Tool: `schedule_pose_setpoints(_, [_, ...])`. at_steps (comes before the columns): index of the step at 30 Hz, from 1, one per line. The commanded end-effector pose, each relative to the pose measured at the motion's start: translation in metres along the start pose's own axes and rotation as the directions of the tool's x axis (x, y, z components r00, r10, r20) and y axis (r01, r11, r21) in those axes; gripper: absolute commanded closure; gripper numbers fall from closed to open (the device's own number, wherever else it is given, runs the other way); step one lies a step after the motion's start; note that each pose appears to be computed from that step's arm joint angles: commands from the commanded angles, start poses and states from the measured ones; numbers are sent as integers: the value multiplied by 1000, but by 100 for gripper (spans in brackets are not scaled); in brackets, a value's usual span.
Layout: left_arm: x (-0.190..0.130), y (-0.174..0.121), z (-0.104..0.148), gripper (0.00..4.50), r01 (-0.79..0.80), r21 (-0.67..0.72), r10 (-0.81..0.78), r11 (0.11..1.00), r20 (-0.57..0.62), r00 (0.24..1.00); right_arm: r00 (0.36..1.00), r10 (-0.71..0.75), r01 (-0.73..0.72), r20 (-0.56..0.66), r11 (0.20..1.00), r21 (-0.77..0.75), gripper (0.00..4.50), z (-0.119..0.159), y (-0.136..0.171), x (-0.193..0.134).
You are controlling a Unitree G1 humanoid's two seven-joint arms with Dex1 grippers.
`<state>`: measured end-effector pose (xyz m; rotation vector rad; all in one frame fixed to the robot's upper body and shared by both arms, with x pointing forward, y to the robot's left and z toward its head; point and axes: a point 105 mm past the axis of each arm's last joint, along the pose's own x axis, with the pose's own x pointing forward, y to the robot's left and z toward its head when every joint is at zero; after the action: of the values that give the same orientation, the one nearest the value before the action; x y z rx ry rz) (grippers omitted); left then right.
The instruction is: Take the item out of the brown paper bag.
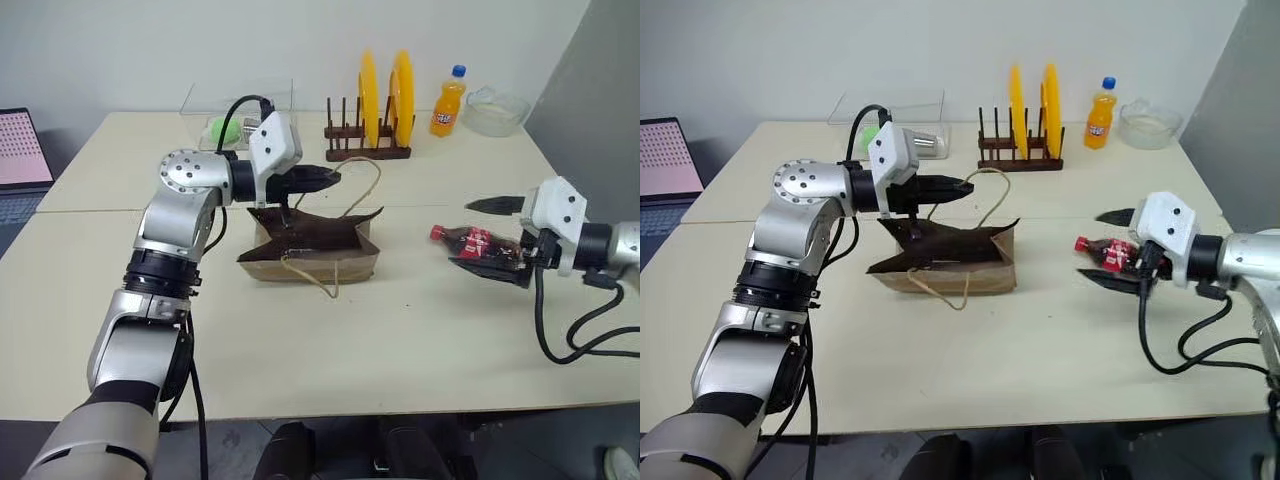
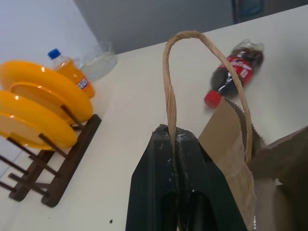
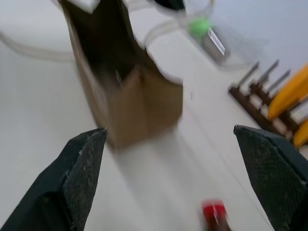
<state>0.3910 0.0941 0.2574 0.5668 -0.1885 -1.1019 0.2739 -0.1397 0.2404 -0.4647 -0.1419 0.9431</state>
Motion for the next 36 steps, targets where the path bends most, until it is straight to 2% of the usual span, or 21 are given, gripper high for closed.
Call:
schedule_pose_setpoints(1, [2, 15, 8, 450, -75, 26, 75, 997, 10, 997, 986, -109, 102, 122, 993, 57, 7, 21, 14, 6])
schedule_pose_setpoints(5, [4, 24, 1, 450, -128, 7, 128, 992, -8, 992, 973, -165, 146, 162, 982, 121, 7, 23, 33, 16])
schedule_pose_setpoints(6, [4, 25, 1, 410, -128, -4, 128, 992, -7, 992, 971, -172, 152, 164, 980, 126, 0, 24, 35, 18])
schedule_pose_setpoints(8, [4, 26, 1, 368, -124, -11, 124, 992, -5, 992, 970, -184, 165, 160, 978, 125, 0, 23, 36, 20])
schedule_pose_setpoints(13, [0, 31, 5, 217, -118, 6, 118, 993, -8, 993, 978, -164, 150, 131, 982, 115, 0, 15, 42, 24])
schedule_pose_setpoints(15, [-8, 37, 8, 149, -150, 28, 150, 988, -5, 989, 981, -150, 139, 123, 986, 97, 0, 12, 41, 25])
schedule_pose_setpoints(19, [-30, 40, 16, 41, -174, 76, 174, 982, 5, 985, 985, -125, 117, 123, 991, 69, 0, 11, 35, 25])
schedule_pose_setpoints(24, [-67, 34, 12, 41, -219, 106, 222, 970, -22, 975, 985, -111, 106, 132, 993, 47, 0, 7, 28, 25])
schedule_pose_setpoints(26, [-81, 30, 10, 41, -267, 77, 270, 960, -29, 962, 983, -115, 111, 144, 993, 38, 0, 7, 26, 25])
schedule_pose_setpoints(27, [-92, 25, 6, 41, -321, 20, 322, 947, -22, 947, 978, -130, 126, 162, 991, 34, 0, 9, 22, 26])
schedule_pose_setpoints(32, [-122, -9, -16, 41, -537, -188, 536, 822, -59, 842, 937, -248, 241, 245, 969, 59, 0, 19, 6, 19])
schedule_pose_setpoints(36, [-133, -33, -41, 41, -708, -214, 689, 673, -167, 705, 917, -322, 306, 238, 947, 102, 0, 11, 3, 11])
